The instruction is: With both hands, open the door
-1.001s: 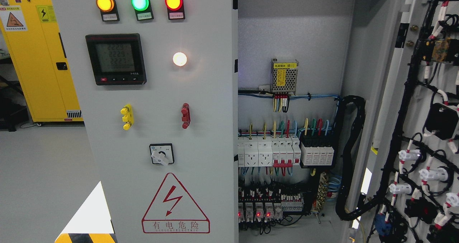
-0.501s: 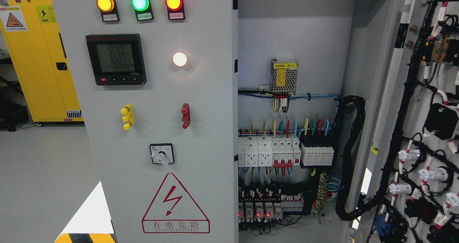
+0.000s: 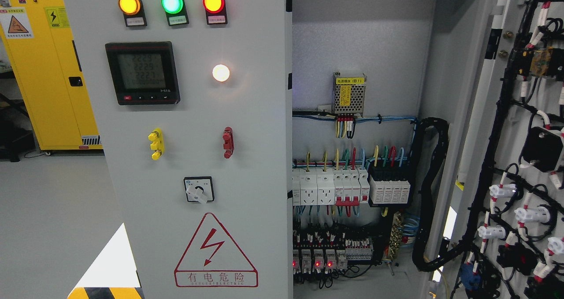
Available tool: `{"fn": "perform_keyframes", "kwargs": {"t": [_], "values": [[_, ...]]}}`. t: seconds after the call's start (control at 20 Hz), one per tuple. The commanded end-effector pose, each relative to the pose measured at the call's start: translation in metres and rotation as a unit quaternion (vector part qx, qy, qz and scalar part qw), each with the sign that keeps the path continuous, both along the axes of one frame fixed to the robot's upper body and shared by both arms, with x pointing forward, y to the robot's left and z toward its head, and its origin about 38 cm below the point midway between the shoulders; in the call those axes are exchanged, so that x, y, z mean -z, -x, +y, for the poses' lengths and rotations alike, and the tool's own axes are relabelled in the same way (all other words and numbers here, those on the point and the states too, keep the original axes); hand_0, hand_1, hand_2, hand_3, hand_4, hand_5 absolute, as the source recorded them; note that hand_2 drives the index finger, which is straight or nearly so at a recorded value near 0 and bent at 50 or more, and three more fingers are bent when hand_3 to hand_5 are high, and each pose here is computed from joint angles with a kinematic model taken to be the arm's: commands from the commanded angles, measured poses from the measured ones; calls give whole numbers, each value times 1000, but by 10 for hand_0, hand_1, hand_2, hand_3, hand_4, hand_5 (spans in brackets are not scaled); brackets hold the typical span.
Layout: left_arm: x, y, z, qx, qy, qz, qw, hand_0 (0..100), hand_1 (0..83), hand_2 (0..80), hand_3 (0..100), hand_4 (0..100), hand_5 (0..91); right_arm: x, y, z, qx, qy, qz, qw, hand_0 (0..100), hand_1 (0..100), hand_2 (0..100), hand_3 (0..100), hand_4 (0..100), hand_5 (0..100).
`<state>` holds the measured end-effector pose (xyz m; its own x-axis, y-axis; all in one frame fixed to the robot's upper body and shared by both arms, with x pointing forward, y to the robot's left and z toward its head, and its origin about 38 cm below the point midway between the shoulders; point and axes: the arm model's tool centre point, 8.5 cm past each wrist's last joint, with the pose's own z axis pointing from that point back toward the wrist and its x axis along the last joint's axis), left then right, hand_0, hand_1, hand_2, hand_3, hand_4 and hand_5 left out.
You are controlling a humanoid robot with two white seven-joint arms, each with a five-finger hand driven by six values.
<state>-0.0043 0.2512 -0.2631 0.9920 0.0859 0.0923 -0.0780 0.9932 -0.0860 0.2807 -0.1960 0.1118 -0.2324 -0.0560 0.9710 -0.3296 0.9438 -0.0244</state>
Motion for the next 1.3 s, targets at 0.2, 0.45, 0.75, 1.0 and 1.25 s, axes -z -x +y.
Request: {"fn": "perform_keyframes", "kwargs": {"t": [0.2,0.45,0.75,1.0,1.25], "values": [[1,-5,-15,0,12,-5,1000,0,0,0,0,0,0,-99,-14,55,-86,-34,-151,984,219,0,0,0,0,0],[1,-7,-16,0,12,-6,1000,0,0,0,0,0,0,-120,-45,60,-78,-23,-161,984,219,0,0,0,0,0],[1,-5,-14,0,11,-5,1000,0,0,0,0,0,0,-141,-71,80,-73,-55,-152,984,219,0,0,0,0,0],[1,-5,-14,0,11,-5,1000,0,0,0,0,0,0,-144,-103,92,-69,-54,-120,989,219,0,0,0,0,0],[1,-5,-14,0,11,-5,1000,0,0,0,0,0,0,-152,-139,85,-41,-64,-95,993,218,0,0,0,0,0]]}}
